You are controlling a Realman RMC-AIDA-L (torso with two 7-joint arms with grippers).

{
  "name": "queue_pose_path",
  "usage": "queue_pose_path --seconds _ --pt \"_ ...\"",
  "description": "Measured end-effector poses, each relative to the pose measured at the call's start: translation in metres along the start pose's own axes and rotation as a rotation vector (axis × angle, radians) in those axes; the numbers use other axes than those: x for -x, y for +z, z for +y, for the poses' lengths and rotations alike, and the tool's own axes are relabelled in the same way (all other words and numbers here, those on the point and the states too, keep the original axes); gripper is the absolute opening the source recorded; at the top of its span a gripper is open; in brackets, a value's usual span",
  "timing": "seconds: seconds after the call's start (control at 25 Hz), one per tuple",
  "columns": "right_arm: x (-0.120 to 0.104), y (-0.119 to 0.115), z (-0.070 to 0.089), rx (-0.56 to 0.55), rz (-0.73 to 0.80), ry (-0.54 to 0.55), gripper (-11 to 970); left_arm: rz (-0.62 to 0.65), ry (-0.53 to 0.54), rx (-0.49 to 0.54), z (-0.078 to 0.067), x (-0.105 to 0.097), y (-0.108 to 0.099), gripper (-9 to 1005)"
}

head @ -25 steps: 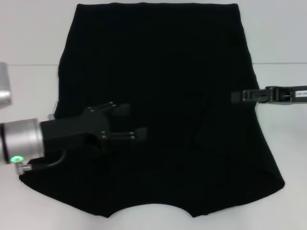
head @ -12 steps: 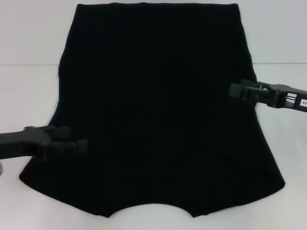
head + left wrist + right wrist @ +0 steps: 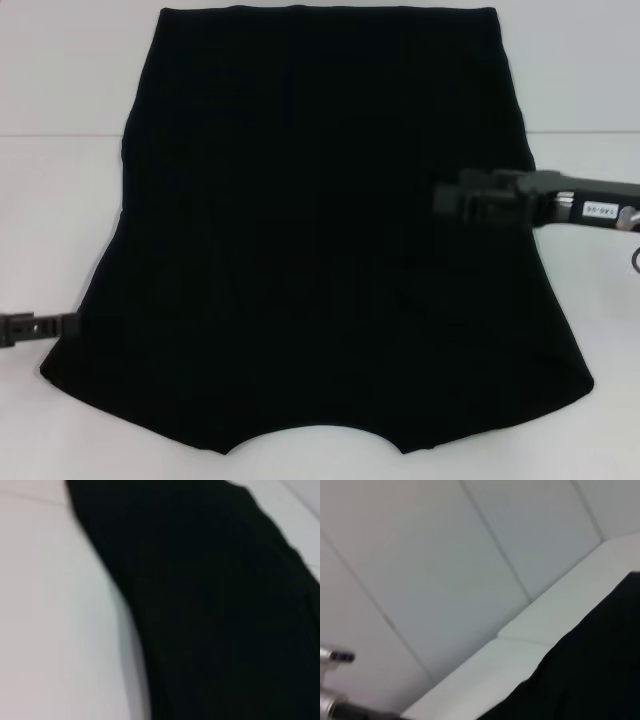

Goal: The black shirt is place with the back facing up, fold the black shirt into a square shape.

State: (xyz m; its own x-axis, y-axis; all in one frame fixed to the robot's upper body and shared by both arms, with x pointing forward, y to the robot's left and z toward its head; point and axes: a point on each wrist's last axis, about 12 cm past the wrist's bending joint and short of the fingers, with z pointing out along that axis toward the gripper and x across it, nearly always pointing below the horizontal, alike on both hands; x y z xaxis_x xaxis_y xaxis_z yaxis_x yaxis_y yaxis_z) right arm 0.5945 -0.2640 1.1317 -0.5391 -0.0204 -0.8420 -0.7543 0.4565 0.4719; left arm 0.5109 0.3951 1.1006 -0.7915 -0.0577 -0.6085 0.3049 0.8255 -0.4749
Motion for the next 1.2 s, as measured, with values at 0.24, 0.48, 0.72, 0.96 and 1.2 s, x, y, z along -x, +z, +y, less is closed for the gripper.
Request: queue_pose_path --seconds 0.24,0.48,0.72,0.96,1.2 --pt "0.004 0.010 0.010 0.091 0.193 -0.073 923 0.078 -0.015 0.031 0.002 -0.005 0.001 934" --pt "0.007 0.015 0.017 0.146 0.312 -0.081 924 0.106 -0.014 0.037 0.003 -0.006 0.003 913" --pt "0.009 0.014 0.015 0.131 0.282 -0.072 924 0.119 -0.004 0.058 0.004 -0.006 0.006 892" --pt "0.010 0.012 0.014 0.124 0.255 -0.065 924 0.166 0.026 0.062 0.000 -0.005 0.020 871" --pt "0.011 0.009 0.014 0.123 0.230 -0.059 923 0.177 0.033 0.050 -0.002 -0.005 0.021 850"
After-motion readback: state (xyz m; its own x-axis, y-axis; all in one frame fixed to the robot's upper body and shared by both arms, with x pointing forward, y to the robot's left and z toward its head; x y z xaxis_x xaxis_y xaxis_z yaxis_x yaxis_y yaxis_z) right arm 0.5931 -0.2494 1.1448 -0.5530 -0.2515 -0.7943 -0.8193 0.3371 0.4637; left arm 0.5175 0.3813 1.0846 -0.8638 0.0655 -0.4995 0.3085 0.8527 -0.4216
